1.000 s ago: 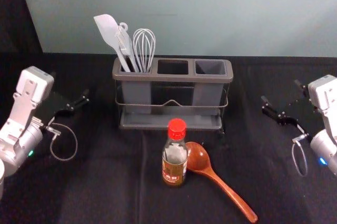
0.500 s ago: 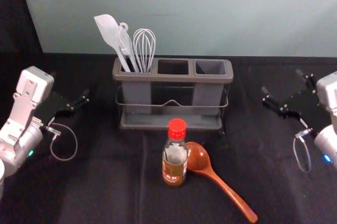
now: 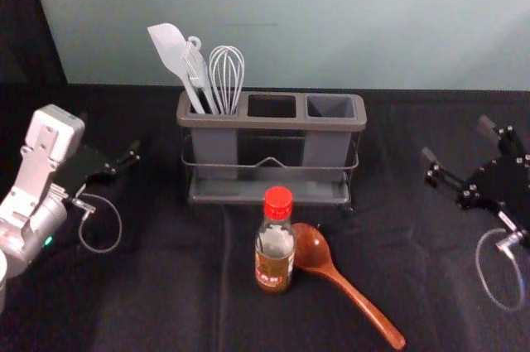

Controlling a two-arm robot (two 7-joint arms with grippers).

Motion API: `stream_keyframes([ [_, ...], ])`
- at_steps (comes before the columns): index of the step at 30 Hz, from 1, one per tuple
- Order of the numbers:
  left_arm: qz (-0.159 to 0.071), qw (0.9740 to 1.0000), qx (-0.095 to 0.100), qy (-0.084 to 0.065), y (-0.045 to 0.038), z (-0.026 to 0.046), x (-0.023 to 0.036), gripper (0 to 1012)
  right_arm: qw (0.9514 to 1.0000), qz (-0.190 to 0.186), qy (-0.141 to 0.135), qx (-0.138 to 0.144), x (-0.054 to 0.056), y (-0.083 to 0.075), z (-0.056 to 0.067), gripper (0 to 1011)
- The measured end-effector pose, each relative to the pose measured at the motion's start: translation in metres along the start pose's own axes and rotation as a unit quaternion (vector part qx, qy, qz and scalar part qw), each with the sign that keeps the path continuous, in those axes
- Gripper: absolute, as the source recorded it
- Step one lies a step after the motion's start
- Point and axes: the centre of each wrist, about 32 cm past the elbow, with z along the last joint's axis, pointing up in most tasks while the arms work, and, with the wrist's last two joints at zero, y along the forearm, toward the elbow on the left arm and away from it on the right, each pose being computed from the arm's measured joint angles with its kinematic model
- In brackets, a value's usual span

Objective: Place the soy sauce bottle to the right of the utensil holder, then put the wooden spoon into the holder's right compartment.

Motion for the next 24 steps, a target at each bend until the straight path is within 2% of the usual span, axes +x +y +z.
stream_keyframes([
  [1,0.0,1.0,0.0,0.0,0.0,0.0,0.0,1005,0.9999,0.012,0.011,0.003,0.0,-0.008,0.001,1002],
  [6,0.0,1.0,0.0,0.0,0.0,0.0,0.0,1005,0.9984,0.043,0.037,0.004,0.002,-0.027,0.002,1002],
  [11,0.0,1.0,0.0,0.0,0.0,0.0,0.0,1005,0.9953,0.077,0.058,-0.009,0.007,-0.041,0.004,1003],
  [18,0.0,1.0,0.0,0.0,0.0,0.0,0.0,1005,0.9893,0.127,0.061,-0.035,0.009,-0.045,0.01,1002],
  [24,0.0,1.0,0.0,0.0,0.0,0.0,0.0,1005,0.984,0.159,0.061,-0.05,0.005,-0.038,0.012,1002],
])
